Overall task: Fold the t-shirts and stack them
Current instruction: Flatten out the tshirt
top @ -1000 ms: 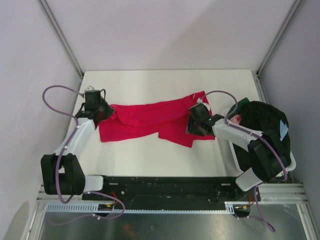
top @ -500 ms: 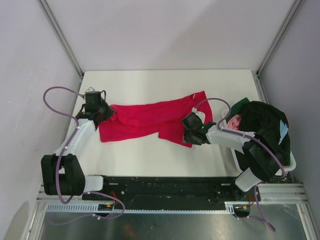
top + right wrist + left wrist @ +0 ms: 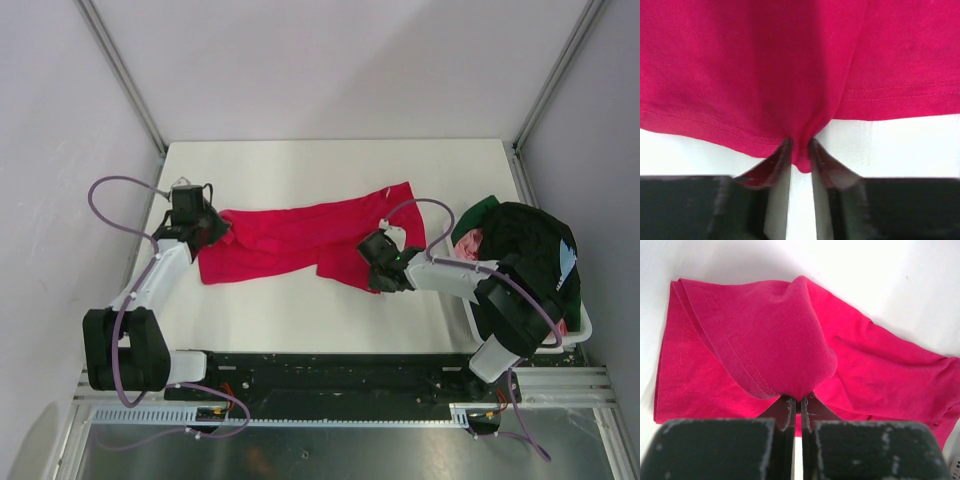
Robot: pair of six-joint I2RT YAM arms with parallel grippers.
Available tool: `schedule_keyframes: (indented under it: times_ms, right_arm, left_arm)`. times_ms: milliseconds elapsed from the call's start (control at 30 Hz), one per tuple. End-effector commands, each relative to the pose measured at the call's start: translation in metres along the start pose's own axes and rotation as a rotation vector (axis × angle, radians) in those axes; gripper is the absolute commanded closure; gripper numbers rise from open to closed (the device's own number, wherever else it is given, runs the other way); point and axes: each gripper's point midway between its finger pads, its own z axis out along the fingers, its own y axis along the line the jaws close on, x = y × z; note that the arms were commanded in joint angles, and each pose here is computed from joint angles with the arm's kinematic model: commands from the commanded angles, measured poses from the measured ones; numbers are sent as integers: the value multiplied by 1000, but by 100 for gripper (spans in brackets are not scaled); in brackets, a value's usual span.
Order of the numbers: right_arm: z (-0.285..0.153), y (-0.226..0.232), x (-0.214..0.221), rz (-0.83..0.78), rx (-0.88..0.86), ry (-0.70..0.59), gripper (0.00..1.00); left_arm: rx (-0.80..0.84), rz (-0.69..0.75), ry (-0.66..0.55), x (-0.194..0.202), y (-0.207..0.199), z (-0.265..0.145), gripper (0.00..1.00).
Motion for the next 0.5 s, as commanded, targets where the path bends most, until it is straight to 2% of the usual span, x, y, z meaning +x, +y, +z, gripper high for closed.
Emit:
schedule_keyframes:
  times_ms: [0, 33, 100, 300, 467]
  right_arm:
    - [-4, -7, -4, 0, 24, -12, 88]
    - [-12, -10, -14, 9, 20, -34, 94]
    - [-33, -18, -36, 28, 10, -83, 98]
    - [-128, -54, -115, 128, -58, -294, 100]
    - [-189, -87, -145, 182, -69, -408, 100]
  left_arm:
    - [30, -21, -34, -7, -4, -7, 100]
    - [29, -20, -33, -5, -3, -7, 100]
    - [23, -19, -34, -3, 1, -9, 100]
    - [6, -7, -43, 8, 14, -16, 100]
    - [-24, 13, -27, 23, 30, -22, 99]
